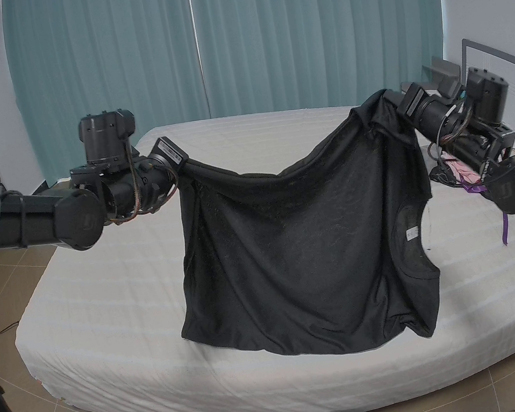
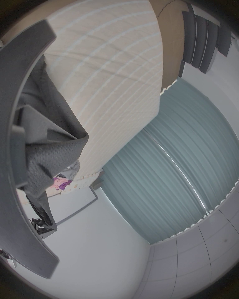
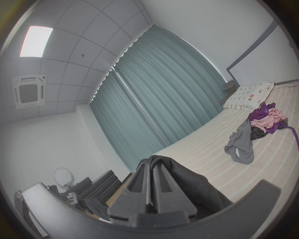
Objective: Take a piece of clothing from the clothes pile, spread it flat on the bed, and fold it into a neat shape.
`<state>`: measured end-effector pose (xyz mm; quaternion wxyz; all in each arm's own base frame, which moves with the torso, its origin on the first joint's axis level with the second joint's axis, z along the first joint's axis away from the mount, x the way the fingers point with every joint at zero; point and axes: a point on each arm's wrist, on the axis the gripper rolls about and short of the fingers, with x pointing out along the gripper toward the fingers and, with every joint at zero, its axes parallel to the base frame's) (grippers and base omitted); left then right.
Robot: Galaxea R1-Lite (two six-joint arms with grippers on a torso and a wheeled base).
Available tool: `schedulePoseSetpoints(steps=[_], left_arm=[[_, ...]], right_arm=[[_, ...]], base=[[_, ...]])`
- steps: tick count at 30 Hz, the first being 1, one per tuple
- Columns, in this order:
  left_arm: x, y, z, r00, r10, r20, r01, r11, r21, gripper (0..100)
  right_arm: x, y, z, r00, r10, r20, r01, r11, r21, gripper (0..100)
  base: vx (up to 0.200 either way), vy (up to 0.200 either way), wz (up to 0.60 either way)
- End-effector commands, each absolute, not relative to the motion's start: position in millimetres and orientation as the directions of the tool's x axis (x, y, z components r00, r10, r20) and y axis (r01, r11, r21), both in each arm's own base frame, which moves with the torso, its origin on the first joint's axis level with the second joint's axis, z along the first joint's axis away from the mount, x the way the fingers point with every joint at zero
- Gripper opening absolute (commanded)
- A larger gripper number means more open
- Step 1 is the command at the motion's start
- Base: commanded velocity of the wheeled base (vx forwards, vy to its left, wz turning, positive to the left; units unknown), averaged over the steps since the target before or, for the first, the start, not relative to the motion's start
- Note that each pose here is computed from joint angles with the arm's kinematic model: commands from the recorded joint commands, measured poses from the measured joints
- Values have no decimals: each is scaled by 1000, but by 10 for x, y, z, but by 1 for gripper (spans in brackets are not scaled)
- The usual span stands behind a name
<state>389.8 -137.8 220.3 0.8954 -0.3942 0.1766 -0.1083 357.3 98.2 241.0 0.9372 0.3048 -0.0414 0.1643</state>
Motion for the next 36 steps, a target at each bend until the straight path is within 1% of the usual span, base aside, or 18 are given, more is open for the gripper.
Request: schedulePoseSetpoints(steps=[1, 3, 7, 9, 10, 11, 18, 19, 20, 21, 23, 26, 30, 31, 32, 34, 36], left_arm=[[4291, -1471, 1515, 880, -309, -360, -48, 697, -716, 0], [4335, -1486, 1421, 874, -309, -374, -57, 700, -712, 0], [4422, -1486, 1214, 861, -298, -412, -89, 709, -700, 0], [4450, -1480, 1114, 852, -296, -432, -105, 711, -695, 0], [4455, -1482, 1092, 850, -295, -436, -108, 712, -694, 0], [4472, -1483, 1010, 839, -301, -454, -118, 712, -692, 0], [4585, -1513, 741, 819, -295, -491, -148, 719, -679, 0], [4617, -1523, 647, 811, -293, -506, -163, 719, -676, 0], [4638, -1515, 553, 800, -288, -527, -182, 721, -669, 0], [4656, -1520, 481, 791, -283, -543, -194, 725, -661, 100], [4696, -1516, 316, 771, -269, -577, -224, 733, -642, 100], [4763, -1409, 217, 765, -242, -597, -260, 732, -630, 100], [4791, -1183, 248, 753, -213, -622, -313, 716, -624, 100], [4791, -1183, 248, 753, -213, -622, -313, 716, -624, 100], [4806, -1059, 320, 747, -208, -631, -347, 687, -638, 100], [4828, -962, 393, 743, -223, -631, -369, 651, -664, 100], [4871, -808, 514, 758, -229, -611, -391, 590, -707, 100]], right_arm=[[4049, 1096, 1712, 961, 271, 57, -257, 799, 544, 0], [4111, 1118, 1548, 964, 264, 21, -233, 806, 544, 0], [4224, 1134, 1222, 972, 231, -44, -171, 823, 542, 0], [4269, 1138, 1065, 971, 226, -72, -152, 827, 541, 0], [4276, 1140, 1050, 971, 226, -74, -152, 828, 540, 0], [4303, 1147, 932, 969, 225, -96, -140, 832, 537, 0], [4446, 1127, 685, 968, 211, -138, -107, 840, 532, 0], [4476, 1121, 568, 964, 208, -166, -92, 845, 527, 100], [4498, 1119, 453, 959, 205, -195, -76, 850, 520, 100], [4518, 1116, 363, 955, 201, -216, -63, 854, 517, 100], [4550, 1103, 198, 946, 198, -258, -40, 858, 512, 100], [4566, 1033, 12, 934, 183, -306, -1, 860, 510, 100], [4585, 871, -24, 934, 160, -321, 29, 859, 512, 100], [4585, 871, -24, 934, 160, -321, 29, 859, 512, 100], [4614, 784, 40, 942, 151, -299, 33, 846, 532, 100], [4636, 710, 193, 955, 148, -258, 32, 811, 584, 100], [4662, 651, 416, 968, 148, -203, 24, 748, 663, 100]], base=[[200, 0, 0], [200, 0, 0], [0, 0, 0], [0, 0, 0], [0, 0, 0], [0, 0, 0], [0, 0, 0], [0, 0, 0], [0, 0, 0], [0, 0, 0], [0, 0, 0], [0, 0, 0], [0, 0, 0], [0, 0, 0], [0, 0, 0], [0, 0, 0], [0, 0, 0]])
